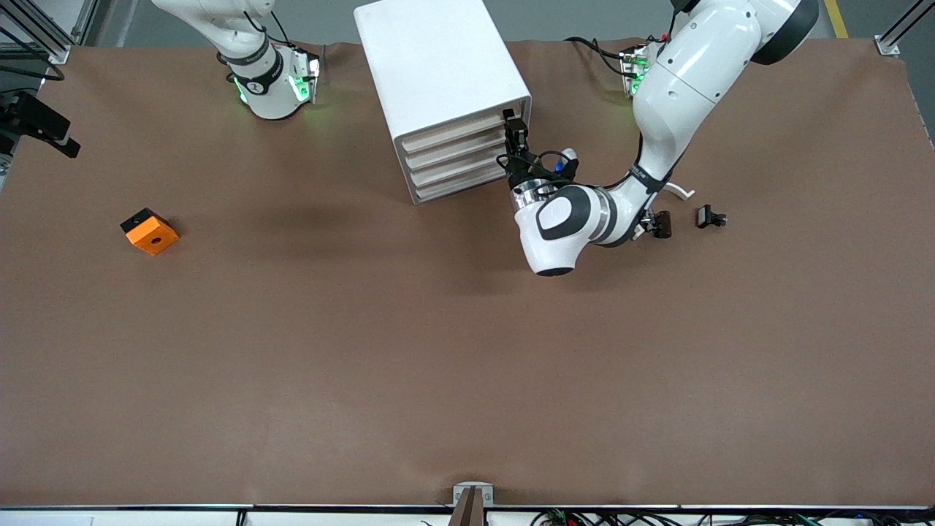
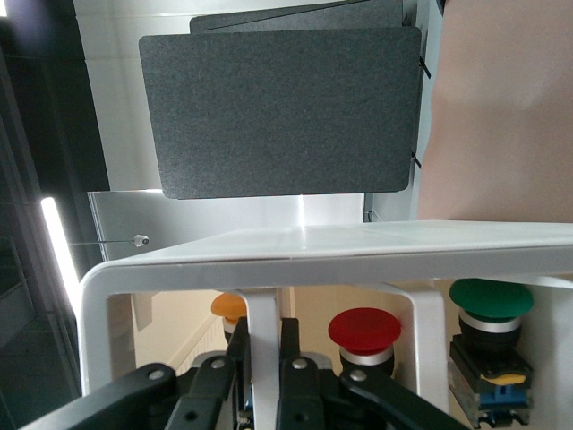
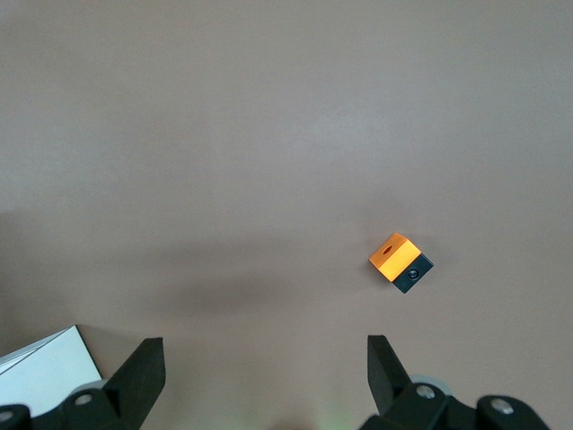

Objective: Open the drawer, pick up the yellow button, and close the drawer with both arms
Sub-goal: 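Pull the drawer out of the cabinet with the left gripper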

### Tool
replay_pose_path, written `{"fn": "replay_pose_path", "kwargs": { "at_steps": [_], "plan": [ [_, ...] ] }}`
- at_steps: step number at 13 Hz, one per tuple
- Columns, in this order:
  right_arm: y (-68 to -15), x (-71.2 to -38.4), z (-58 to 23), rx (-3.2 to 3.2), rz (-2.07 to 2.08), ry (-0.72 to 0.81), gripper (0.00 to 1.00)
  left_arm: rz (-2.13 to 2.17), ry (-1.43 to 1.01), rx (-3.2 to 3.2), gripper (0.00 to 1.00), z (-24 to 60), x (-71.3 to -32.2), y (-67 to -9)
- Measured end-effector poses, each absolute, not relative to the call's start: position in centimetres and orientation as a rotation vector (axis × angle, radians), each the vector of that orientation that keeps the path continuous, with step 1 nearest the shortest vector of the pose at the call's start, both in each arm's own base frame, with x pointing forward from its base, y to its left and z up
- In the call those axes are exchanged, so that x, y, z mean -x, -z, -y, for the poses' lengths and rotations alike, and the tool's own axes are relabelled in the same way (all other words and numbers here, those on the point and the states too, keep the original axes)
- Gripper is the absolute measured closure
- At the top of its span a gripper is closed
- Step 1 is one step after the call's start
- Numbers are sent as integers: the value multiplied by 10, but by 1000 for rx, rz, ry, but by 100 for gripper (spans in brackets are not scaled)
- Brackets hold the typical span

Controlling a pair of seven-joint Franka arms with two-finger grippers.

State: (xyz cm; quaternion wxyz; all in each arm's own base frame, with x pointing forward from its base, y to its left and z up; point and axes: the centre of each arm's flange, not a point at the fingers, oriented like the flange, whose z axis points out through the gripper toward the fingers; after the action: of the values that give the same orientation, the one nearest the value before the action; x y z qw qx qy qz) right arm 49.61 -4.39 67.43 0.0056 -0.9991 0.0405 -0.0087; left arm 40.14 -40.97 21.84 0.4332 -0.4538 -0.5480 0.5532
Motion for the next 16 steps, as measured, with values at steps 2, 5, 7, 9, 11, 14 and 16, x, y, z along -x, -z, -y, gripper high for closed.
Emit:
{"fn": "replay_pose_path", "kwargs": {
  "at_steps": [2,5,7,9,11,14,16],
  "plan": [
    [-674,-496,44,3128,-128,29,0,1366,-1378,1130,84,410,-402,-218],
    [-675,-497,44,3128,-128,46,0,1367,-1378,1130,84,409,-402,-218],
    [-676,-498,44,3128,-128,60,0,1370,-1378,1130,84,409,-403,-218],
    [-676,-500,44,3128,-128,79,0,1379,-1378,1128,84,405,-407,-218],
    [-675,-500,44,3119,-128,78,0,1390,-1379,1126,84,402,-411,-218],
    [-669,-501,43,3097,-129,60,0,1423,-1380,1120,84,392,-427,-219],
    [-667,-501,42,3095,-128,55,0,1455,-1379,1114,84,382,-439,-219]
  ]
}}
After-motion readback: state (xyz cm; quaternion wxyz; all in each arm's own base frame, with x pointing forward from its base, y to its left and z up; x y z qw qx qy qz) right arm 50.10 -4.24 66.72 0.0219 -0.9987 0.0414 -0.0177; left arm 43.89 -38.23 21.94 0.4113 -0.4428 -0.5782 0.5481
